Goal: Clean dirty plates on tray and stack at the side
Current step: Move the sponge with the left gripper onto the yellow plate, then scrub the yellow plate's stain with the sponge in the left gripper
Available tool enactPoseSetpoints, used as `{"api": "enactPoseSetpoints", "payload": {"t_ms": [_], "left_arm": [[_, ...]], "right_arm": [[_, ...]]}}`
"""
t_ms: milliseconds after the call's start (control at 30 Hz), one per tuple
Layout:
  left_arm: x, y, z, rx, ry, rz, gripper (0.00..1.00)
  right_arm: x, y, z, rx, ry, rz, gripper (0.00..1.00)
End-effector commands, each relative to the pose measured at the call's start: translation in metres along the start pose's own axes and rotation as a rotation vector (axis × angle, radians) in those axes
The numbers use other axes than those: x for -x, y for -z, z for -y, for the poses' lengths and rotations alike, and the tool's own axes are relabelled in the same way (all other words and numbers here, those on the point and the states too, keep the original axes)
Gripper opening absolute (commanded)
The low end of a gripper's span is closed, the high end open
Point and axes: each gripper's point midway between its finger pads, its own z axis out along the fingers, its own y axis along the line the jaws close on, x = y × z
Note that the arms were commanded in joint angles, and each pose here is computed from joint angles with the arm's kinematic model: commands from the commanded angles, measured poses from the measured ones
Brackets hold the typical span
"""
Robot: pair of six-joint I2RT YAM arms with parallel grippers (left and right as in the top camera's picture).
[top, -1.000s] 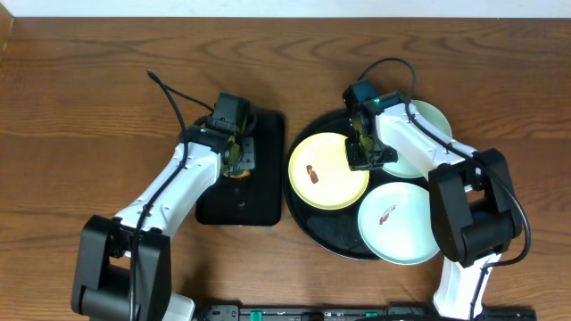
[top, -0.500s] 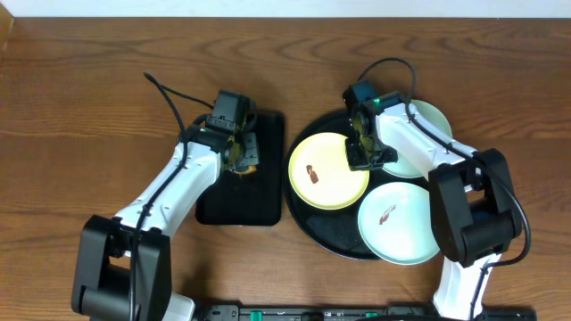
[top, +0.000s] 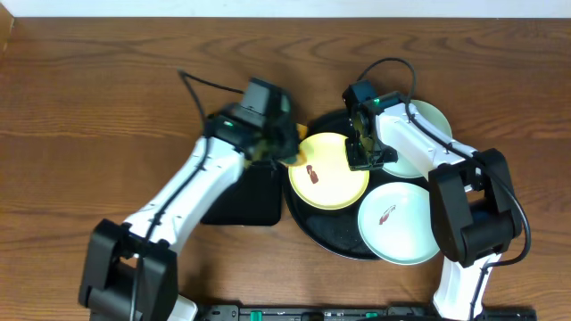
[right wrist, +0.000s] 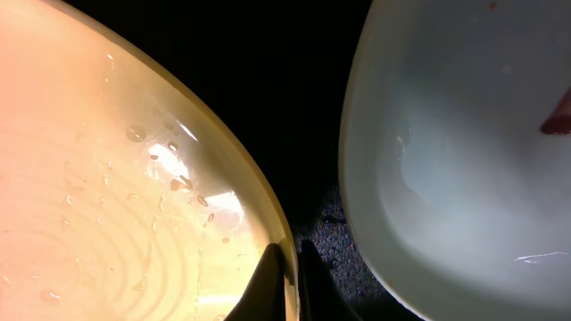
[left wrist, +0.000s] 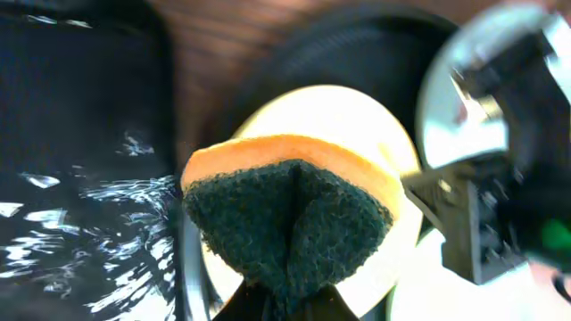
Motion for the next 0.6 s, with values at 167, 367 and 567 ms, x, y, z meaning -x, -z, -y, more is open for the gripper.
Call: {"api": "enactPoseSetpoints", "payload": {"t_ms": [167, 367, 567], "left_arm": [[-0.036, -0.041, 0.019, 0.025, -0.022, -0.113, 0.08], [-0.047, -0.065, 0.020, 0.027, -0.039, -0.149, 0.08], [-0.045, -0.078, 0.026, 0.010, -0.059, -0.136, 0.08]], "right_arm": [[0.003, 0.001, 0.010, -0.052, 0.003, 0.014, 0.01], [0.003, 0.001, 0.009, -0.051, 0.003, 0.014, 0.01], [0.003, 0.001, 0.009, -0.051, 0.003, 0.014, 0.01]]}}
